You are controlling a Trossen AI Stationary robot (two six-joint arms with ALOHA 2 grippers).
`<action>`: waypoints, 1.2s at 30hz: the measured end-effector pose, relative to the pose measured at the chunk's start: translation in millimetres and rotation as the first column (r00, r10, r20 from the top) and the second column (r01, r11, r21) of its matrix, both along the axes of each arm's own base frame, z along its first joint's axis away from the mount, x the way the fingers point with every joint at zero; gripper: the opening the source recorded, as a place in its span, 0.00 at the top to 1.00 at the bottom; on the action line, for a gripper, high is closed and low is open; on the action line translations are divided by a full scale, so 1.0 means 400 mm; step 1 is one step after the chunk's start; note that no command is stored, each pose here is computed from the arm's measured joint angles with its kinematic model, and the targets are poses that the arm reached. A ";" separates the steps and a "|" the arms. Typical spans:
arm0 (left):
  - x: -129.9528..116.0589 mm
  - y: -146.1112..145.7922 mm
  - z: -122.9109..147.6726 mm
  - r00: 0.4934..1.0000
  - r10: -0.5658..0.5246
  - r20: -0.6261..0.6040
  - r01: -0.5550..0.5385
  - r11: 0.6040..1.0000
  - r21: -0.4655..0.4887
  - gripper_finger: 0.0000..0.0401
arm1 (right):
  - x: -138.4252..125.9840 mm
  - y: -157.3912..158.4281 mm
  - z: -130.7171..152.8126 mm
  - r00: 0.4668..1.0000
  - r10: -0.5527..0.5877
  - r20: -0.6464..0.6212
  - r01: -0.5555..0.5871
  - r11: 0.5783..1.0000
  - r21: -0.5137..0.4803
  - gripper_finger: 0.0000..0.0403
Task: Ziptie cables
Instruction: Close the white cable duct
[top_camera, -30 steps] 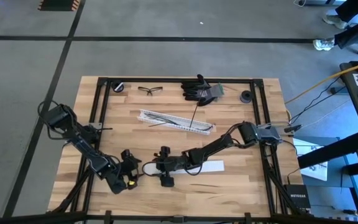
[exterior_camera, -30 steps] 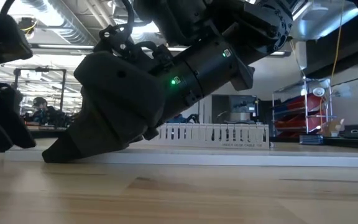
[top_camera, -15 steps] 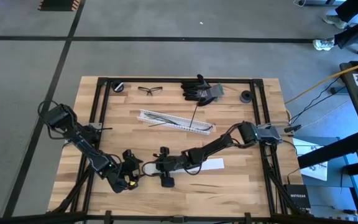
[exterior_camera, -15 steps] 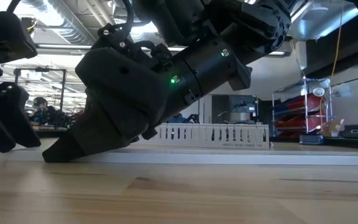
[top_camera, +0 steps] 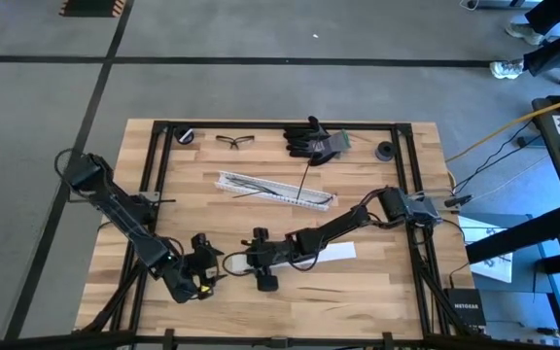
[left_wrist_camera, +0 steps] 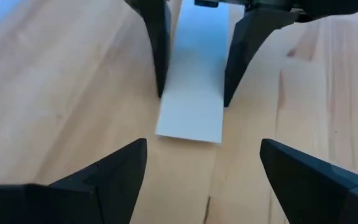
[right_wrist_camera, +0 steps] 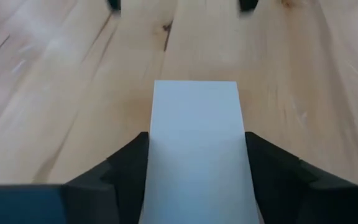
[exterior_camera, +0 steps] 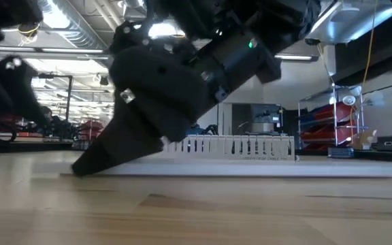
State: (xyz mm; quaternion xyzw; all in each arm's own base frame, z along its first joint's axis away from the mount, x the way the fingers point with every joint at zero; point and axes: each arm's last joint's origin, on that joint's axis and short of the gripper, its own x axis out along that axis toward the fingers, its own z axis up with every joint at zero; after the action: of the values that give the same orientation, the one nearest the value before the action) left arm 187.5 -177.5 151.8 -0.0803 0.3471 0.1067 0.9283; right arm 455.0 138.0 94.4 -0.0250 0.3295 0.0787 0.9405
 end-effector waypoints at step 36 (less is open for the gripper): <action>0.139 0.615 0.023 0.889 -0.085 -0.449 0.194 0.960 0.202 0.51 | -0.001 -0.091 0.084 0.997 0.064 -0.038 -0.069 0.984 -0.164 0.47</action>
State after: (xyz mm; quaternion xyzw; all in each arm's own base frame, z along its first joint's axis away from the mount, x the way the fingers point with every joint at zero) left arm 242.9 68.6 160.9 0.0845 0.5352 0.0960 0.8350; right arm 454.7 101.8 127.9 -0.1126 0.3490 0.0830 0.9266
